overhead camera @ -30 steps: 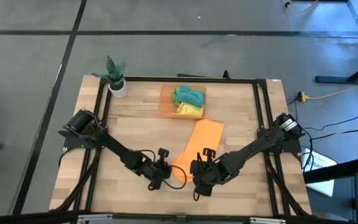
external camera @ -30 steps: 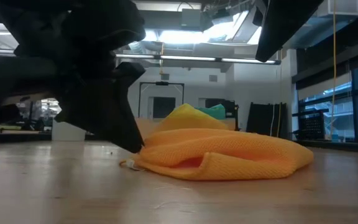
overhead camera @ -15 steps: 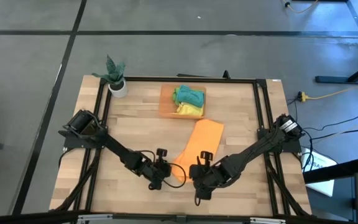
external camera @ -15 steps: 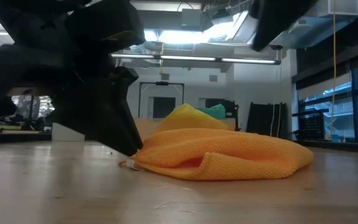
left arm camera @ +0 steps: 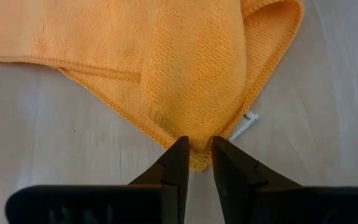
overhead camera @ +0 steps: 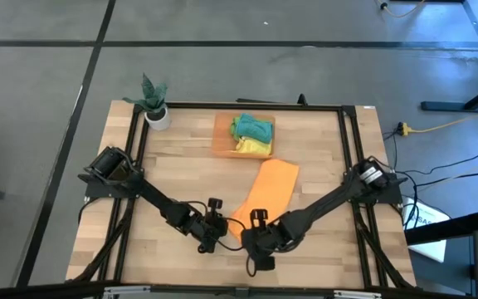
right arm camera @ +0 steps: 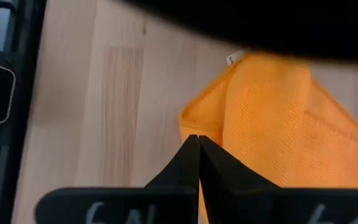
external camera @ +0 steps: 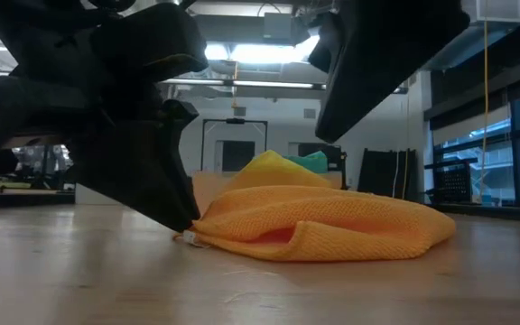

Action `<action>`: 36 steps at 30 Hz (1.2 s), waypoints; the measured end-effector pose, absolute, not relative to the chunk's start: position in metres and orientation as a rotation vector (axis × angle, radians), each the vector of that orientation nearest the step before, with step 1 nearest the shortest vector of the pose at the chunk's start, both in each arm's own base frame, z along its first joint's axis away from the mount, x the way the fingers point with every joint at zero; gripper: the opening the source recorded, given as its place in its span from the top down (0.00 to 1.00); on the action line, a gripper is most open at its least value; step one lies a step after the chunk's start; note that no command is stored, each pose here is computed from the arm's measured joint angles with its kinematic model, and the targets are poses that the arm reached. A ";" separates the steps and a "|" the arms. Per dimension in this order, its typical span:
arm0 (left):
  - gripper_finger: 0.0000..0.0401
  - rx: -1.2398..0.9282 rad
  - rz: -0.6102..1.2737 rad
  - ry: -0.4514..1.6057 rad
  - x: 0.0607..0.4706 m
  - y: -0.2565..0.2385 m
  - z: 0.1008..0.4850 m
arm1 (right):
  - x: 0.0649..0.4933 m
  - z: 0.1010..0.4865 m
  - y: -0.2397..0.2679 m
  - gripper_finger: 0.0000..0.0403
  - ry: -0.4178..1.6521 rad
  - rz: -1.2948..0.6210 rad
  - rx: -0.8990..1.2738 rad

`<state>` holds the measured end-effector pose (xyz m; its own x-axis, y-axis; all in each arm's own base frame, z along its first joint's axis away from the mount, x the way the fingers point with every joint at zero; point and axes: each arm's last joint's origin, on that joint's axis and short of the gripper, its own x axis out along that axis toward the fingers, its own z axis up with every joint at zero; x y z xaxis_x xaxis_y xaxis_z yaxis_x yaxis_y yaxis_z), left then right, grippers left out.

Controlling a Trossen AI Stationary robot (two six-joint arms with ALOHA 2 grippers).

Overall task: Roll microfiber towels into tight, uniform cylinder then place into a basket
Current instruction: Roll the orange microfiber cloth

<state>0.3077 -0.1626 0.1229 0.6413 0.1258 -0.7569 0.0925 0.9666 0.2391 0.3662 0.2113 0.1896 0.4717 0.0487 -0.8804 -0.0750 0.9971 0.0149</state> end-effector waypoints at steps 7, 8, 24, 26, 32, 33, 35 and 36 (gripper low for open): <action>0.85 0.267 0.019 0.877 0.308 -0.163 0.123 | 0.377 0.188 0.207 0.91 1.053 0.227 -0.068; 0.85 0.267 0.019 0.877 0.308 -0.163 0.123 | 0.379 0.186 0.206 0.89 1.046 0.240 -0.083; 0.85 0.270 0.019 0.882 0.307 -0.162 0.123 | 0.394 0.143 0.197 0.71 1.110 0.352 -0.221; 0.85 0.270 0.020 0.883 0.307 -0.162 0.123 | 0.396 0.139 0.195 0.71 1.121 0.344 -0.221; 0.85 0.271 0.020 0.885 0.307 -0.162 0.122 | 0.394 0.136 0.193 0.72 1.148 0.336 -0.224; 0.85 0.271 0.020 0.885 0.307 -0.162 0.122 | 0.394 0.136 0.193 0.74 1.150 0.336 -0.224; 0.85 0.271 0.020 0.885 0.307 -0.162 0.122 | 0.393 0.136 0.193 0.78 1.161 0.339 -0.222; 0.85 0.271 0.020 0.885 0.307 -0.162 0.122 | 0.393 0.136 0.193 0.81 1.173 0.337 -0.218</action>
